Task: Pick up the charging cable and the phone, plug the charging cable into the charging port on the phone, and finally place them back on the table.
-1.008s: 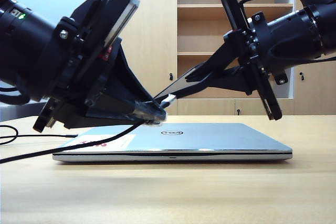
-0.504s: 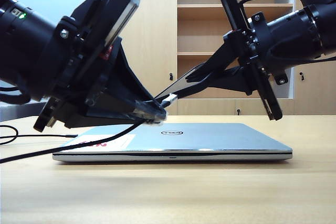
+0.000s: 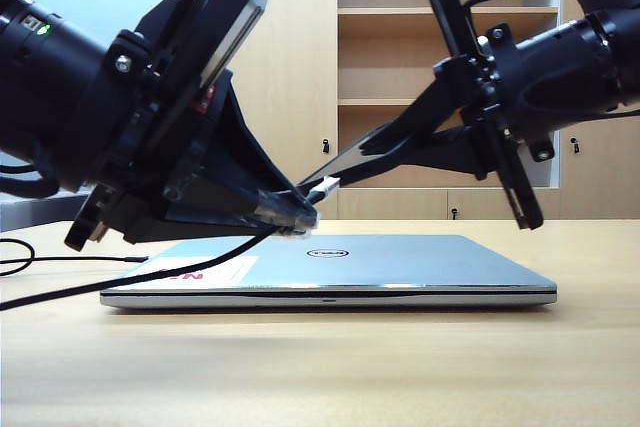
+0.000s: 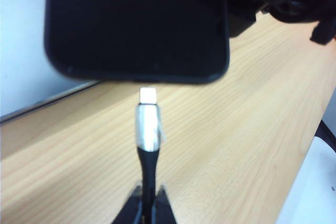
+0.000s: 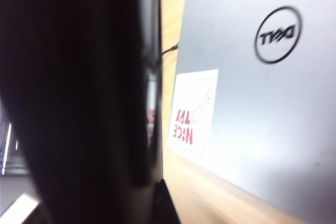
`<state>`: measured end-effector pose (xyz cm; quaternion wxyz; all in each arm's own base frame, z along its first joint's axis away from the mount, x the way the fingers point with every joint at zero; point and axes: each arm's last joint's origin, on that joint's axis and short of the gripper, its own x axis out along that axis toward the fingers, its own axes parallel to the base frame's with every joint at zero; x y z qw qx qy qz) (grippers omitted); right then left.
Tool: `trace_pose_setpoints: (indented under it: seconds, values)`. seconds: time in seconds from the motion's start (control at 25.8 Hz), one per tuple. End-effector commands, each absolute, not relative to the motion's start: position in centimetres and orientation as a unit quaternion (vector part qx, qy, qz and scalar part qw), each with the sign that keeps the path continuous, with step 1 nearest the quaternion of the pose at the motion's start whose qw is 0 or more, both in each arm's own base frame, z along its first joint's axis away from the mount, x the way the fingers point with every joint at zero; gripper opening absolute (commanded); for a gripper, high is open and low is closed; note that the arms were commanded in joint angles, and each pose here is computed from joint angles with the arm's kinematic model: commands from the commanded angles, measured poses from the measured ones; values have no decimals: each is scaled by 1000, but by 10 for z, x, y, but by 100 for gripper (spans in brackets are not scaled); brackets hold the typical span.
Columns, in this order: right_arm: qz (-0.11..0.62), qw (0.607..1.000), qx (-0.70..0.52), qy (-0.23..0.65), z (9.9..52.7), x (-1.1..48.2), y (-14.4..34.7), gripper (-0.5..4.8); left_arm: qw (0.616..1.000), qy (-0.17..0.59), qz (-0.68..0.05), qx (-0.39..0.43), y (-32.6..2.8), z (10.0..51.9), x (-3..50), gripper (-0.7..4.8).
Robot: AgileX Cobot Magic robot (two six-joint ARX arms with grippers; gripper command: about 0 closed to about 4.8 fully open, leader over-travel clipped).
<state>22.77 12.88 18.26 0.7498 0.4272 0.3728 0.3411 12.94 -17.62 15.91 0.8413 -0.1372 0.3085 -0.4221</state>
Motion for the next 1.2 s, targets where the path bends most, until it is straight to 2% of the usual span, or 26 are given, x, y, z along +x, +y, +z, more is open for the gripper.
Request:
trace_pose_setpoints:
  seconds: [0.04, 0.43, 1.2]
  values:
    - [364, 747, 430, 353, 190, 230, 127, -5, 843, 298, -425, -142, -177, 163, 131, -6]
    - [362, 733, 446, 365, 190, 229, 127, -5, 843, 296, -426, -143, -177, 163, 131, -6]
    - [365, 742, 431, 361, 189, 228, 127, -5, 843, 296, -426, -143, -177, 163, 131, -6]
